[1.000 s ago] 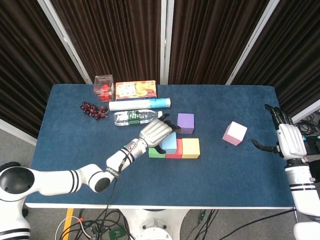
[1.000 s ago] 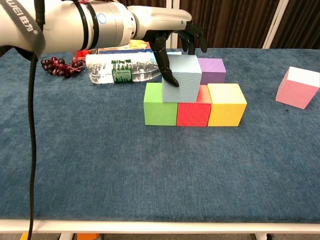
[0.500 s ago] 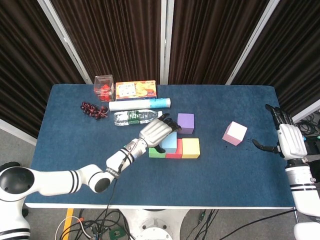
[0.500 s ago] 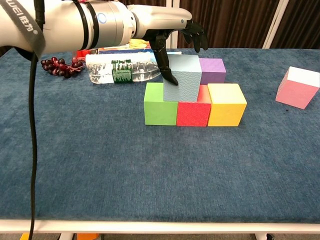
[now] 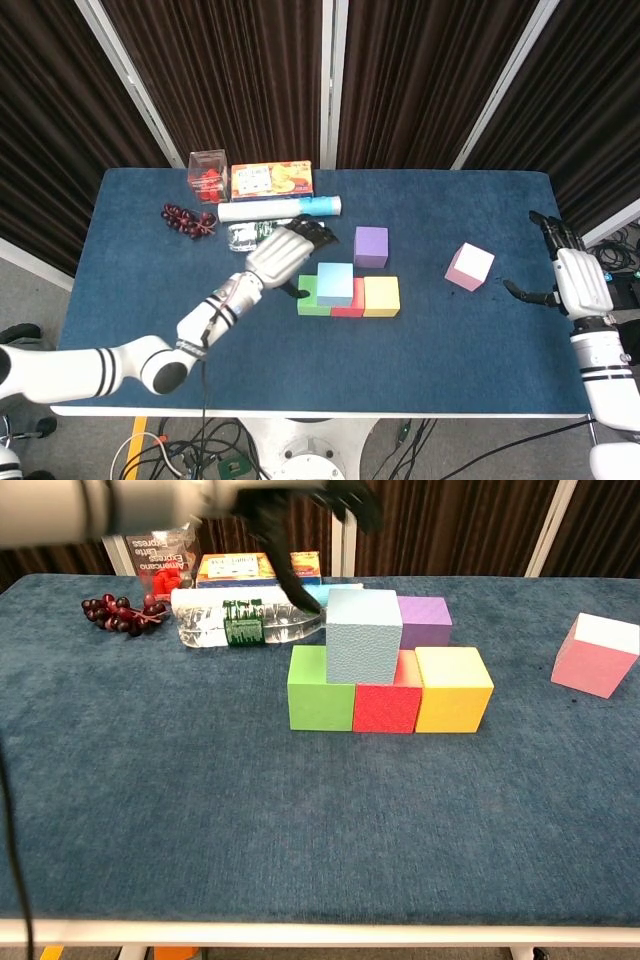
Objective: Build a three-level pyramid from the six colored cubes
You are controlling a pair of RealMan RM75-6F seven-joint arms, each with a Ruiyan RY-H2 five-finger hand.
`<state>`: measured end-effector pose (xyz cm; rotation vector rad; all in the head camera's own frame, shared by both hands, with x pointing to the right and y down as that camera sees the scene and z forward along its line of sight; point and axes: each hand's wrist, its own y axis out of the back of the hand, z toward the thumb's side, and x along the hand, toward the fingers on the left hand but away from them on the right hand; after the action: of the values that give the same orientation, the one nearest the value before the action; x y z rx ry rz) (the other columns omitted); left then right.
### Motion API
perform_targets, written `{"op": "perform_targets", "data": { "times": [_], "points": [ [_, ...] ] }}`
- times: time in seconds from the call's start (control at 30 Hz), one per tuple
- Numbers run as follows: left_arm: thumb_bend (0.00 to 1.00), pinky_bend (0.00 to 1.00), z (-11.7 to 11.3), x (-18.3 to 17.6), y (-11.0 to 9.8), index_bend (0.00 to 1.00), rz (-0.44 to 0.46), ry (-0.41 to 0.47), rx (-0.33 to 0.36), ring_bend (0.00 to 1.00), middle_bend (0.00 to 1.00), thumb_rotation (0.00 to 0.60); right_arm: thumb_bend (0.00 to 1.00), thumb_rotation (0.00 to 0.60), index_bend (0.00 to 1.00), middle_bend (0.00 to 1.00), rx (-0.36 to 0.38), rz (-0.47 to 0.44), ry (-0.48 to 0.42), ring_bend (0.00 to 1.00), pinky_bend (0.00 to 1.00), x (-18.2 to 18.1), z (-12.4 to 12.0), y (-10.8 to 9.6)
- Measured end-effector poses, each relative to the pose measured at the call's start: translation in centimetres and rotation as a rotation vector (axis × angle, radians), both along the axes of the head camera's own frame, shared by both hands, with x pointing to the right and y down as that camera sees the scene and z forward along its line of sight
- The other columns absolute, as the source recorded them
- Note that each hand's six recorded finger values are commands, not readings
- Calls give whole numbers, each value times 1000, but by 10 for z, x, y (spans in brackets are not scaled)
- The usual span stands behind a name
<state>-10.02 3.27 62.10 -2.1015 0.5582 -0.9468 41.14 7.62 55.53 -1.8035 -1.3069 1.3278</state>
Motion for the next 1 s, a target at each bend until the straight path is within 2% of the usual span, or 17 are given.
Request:
{"op": "perform_targets", "data": {
  "times": [0.2, 0.3, 0.43, 0.7, 0.8, 1.0],
  "points": [
    [90, 64, -15, -95, -19, 177, -193, -92, 94, 92, 156, 600, 154, 600, 0, 145, -83, -38, 29, 0, 0, -8, 23, 0],
    [89, 64, -16, -137, -16, 177, -281, -129, 119, 92, 158, 600, 155, 600, 0, 143, -125, -69, 56, 0, 0, -16, 40, -5],
    [89, 64, -16, -181, -3, 181, -349, -171, 131, 92, 168, 600, 149, 600, 0, 138, -155, -113, 73, 0, 0, -35, 60, -18],
    [87, 64, -19, -210, 25, 183, -377, -159, 121, 92, 169, 600, 16, 600, 0, 131, -185, -190, 83, 0, 0, -93, 98, -62],
    [87, 64, -23, -214, 33, 184, -377, -152, 126, 92, 169, 600, 0, 600, 0, 129, -206, -230, 96, 0, 0, -120, 113, -75],
    [87, 64, -24, -220, 44, 185, -388, -141, 114, 92, 169, 600, 0, 600, 0, 126, -240, -313, 132, 0, 0, -170, 141, -89]
  ]
}}
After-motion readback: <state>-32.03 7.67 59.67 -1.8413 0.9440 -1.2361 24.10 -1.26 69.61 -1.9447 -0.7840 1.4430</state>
